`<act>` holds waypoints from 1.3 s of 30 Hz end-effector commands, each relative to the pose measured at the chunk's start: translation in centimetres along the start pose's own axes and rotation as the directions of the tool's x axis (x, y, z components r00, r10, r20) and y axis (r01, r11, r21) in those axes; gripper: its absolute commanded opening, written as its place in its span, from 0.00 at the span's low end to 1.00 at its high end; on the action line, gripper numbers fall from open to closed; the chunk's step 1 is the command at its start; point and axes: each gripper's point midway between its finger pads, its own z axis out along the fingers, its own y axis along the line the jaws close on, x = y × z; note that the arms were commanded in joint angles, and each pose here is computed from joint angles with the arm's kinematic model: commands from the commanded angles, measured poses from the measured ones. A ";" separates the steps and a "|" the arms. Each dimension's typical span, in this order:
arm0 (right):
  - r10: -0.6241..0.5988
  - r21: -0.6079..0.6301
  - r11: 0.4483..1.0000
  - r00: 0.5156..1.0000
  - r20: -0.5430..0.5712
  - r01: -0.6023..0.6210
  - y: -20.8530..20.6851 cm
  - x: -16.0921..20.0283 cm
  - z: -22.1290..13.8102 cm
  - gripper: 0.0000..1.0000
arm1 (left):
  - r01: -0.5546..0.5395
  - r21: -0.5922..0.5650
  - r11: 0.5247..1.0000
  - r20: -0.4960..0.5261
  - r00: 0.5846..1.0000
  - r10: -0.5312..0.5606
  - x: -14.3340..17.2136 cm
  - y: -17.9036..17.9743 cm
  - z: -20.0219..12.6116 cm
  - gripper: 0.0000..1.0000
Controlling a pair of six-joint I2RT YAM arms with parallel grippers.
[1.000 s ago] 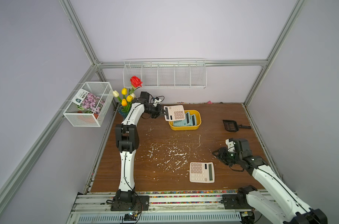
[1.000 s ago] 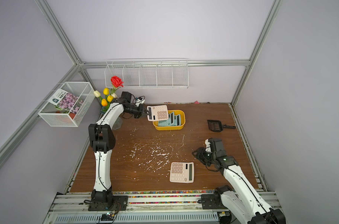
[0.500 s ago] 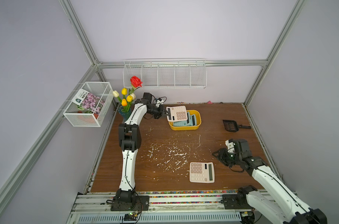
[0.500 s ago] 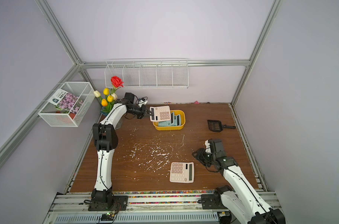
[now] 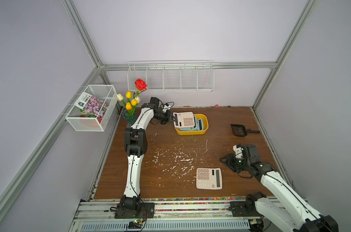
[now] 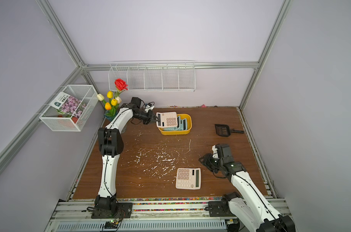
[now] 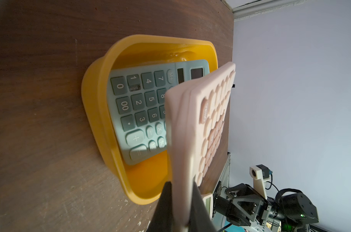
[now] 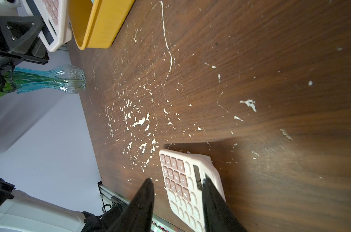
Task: Put the calculator in the storage box
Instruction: Place the calculator in the storage box.
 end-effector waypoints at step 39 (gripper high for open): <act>0.010 -0.008 1.000 1.000 -0.010 -0.010 -0.3 0.3 0.3 0.43 | 0.017 -0.011 1.000 -0.028 0.999 -0.018 -0.4 3.3 2.8 0.05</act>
